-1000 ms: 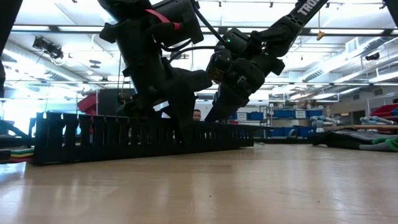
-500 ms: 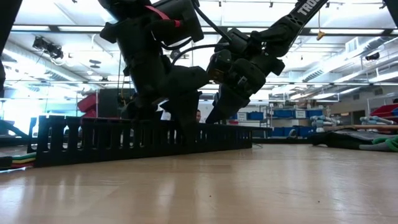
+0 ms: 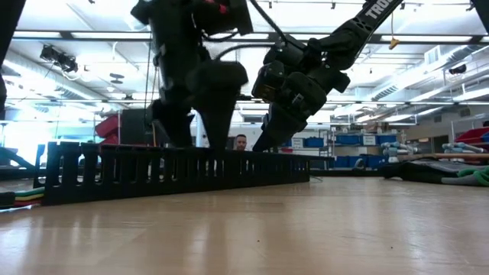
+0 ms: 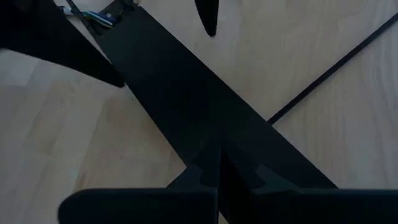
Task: Ziptie cables
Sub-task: Insert the black cover of the black cable duct
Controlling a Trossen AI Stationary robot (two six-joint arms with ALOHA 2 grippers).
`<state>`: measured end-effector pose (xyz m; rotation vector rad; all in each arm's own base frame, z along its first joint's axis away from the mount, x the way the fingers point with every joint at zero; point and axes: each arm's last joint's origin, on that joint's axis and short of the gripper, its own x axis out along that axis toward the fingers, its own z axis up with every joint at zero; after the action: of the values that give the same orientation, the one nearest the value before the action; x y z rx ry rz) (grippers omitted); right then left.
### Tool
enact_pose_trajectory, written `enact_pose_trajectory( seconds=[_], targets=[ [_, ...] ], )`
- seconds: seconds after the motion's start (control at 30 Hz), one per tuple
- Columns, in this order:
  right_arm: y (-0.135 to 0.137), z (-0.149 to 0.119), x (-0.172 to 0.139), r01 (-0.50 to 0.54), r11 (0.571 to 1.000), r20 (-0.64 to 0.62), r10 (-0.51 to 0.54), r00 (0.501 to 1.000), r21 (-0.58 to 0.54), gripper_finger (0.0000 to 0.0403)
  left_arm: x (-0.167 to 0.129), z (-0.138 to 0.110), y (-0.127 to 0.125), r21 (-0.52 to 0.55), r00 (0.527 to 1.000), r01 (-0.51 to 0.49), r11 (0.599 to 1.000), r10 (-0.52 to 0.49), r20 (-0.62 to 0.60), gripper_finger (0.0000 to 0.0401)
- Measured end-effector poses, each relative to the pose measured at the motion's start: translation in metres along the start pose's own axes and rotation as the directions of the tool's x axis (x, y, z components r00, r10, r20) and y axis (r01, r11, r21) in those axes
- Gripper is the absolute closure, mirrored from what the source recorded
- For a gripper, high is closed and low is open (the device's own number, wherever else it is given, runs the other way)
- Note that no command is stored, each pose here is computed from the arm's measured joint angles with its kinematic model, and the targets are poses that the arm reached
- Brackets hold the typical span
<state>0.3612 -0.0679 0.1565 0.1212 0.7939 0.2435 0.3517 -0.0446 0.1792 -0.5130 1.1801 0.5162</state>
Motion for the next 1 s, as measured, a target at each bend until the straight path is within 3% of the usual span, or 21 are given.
enact_pose_trajectory(
  seconds=[0.3,0.47,0.63,0.8,1.0],
  targets=[
    [0.000,0.000,0.000,-0.003,1.000,-0.002,0.003,1.000,-0.007,0.0402,-0.023,-0.016,-0.003,0.082,0.994,0.010,0.997,-0.001,-0.106,0.0005],
    [0.000,0.000,0.000,-0.004,1.000,-0.003,0.004,1.000,-0.007,0.0402,-0.045,-0.028,-0.007,0.042,0.999,0.006,0.999,-0.004,-0.047,0.0005],
    [0.000,0.000,0.000,-0.007,1.000,-0.003,0.007,1.000,-0.009,0.0402,-0.061,-0.048,-0.019,0.080,0.999,0.032,0.996,-0.029,-0.037,0.0005],
    [0.000,0.000,0.000,-0.016,1.000,-0.002,0.016,1.000,-0.020,0.0403,-0.066,-0.064,-0.036,0.094,0.997,0.076,0.993,-0.077,0.013,0.0005],
    [0.000,0.000,0.000,-0.023,0.999,0.000,0.023,1.000,-0.022,0.0403,-0.063,-0.065,-0.045,0.095,0.991,0.126,0.987,-0.130,0.043,0.0006]
  ],
)
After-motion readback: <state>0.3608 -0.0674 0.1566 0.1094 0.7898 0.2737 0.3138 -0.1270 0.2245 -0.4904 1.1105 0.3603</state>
